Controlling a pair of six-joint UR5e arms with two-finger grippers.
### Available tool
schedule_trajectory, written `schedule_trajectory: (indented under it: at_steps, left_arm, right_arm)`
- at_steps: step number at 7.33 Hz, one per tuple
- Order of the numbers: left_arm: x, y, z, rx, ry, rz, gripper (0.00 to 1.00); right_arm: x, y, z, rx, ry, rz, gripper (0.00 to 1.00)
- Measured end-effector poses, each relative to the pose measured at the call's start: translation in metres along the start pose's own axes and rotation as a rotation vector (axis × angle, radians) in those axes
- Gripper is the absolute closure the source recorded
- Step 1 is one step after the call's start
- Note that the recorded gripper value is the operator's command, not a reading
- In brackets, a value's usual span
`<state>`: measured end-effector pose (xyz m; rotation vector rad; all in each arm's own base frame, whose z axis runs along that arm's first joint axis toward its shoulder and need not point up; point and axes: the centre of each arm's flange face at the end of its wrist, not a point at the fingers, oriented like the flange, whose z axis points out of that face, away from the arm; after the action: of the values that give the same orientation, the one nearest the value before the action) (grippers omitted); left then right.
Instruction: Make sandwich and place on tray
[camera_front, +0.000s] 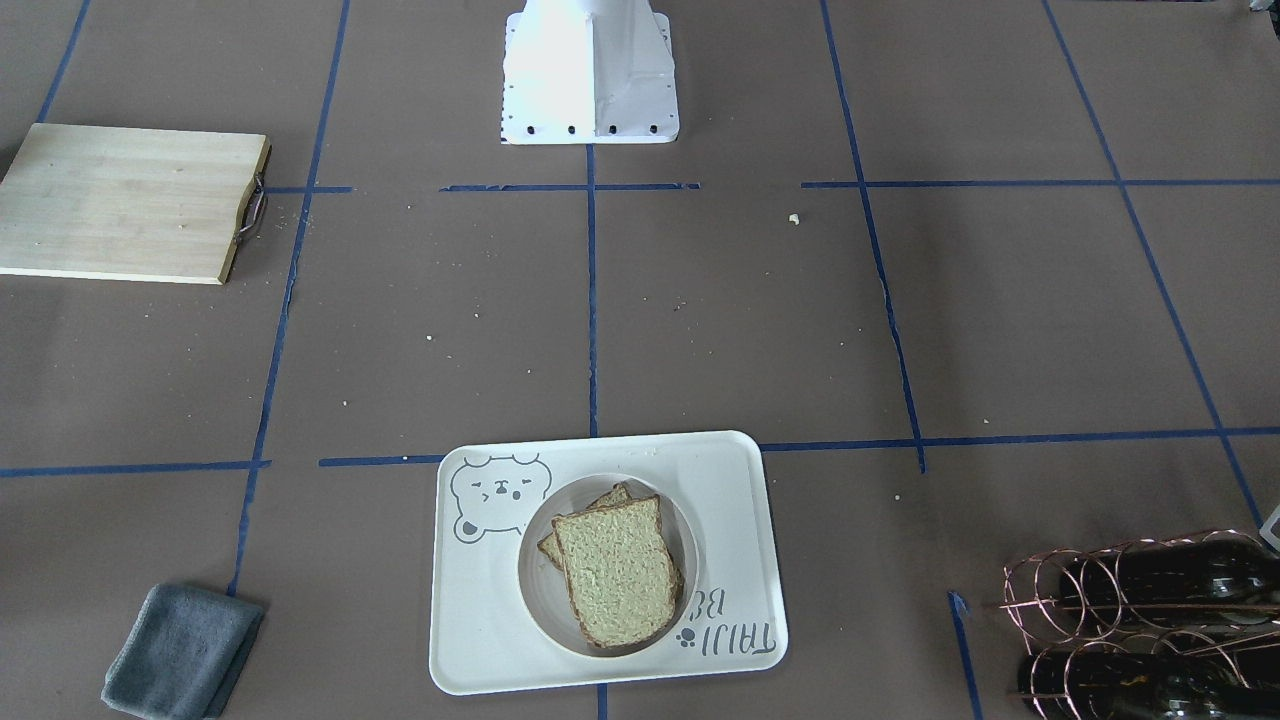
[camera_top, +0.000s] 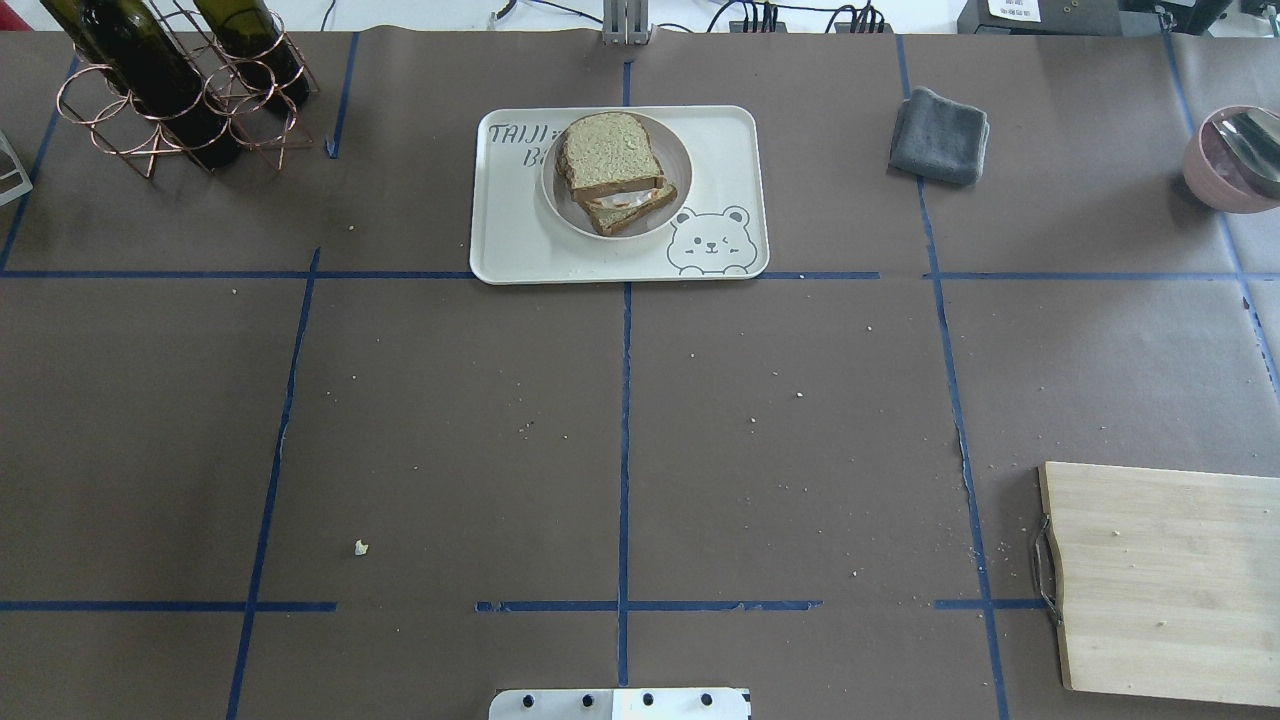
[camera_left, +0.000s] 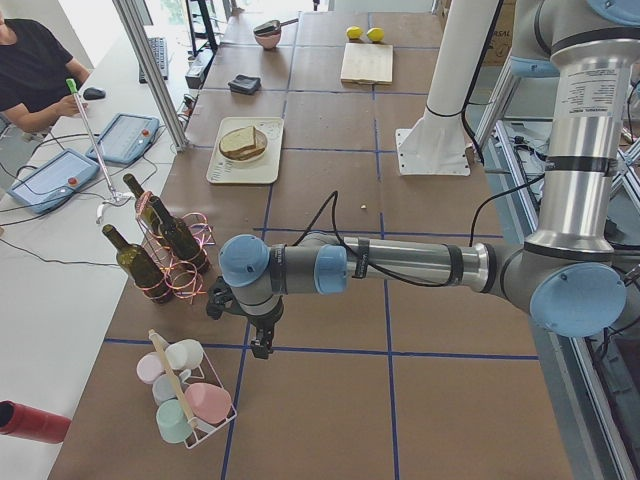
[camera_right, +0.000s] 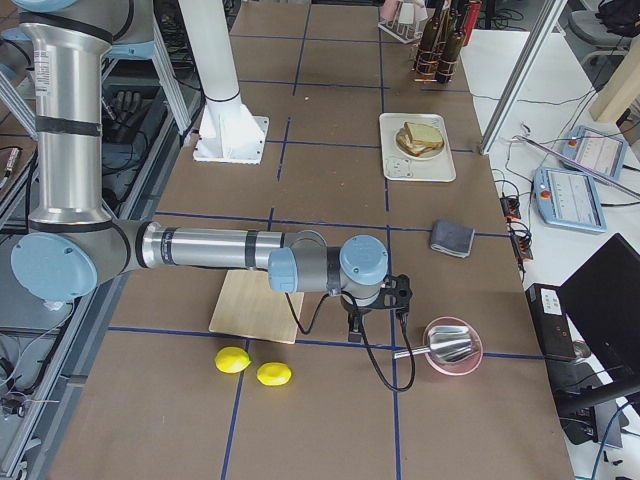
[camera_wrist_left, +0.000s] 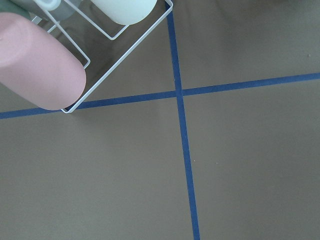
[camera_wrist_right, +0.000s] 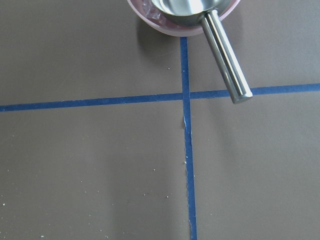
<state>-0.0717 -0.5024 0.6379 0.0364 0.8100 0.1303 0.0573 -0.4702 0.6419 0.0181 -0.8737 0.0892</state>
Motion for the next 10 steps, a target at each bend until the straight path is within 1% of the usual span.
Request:
schedule_trajectory:
  at_steps: [3,10]
  left_arm:
    - [0.0004,-0.0001,-0.0003,0.001,0.000,0.000,0.00]
    - [0.0017,-0.0011,-0.0016,0.004,0.002,0.003,0.00]
  right_arm:
    - [0.0047,0.0004,-0.0049,0.010,-0.002,0.011,0.00]
    - [0.0042,0.0001,-0.0055,0.015,0.000,0.014,0.00]
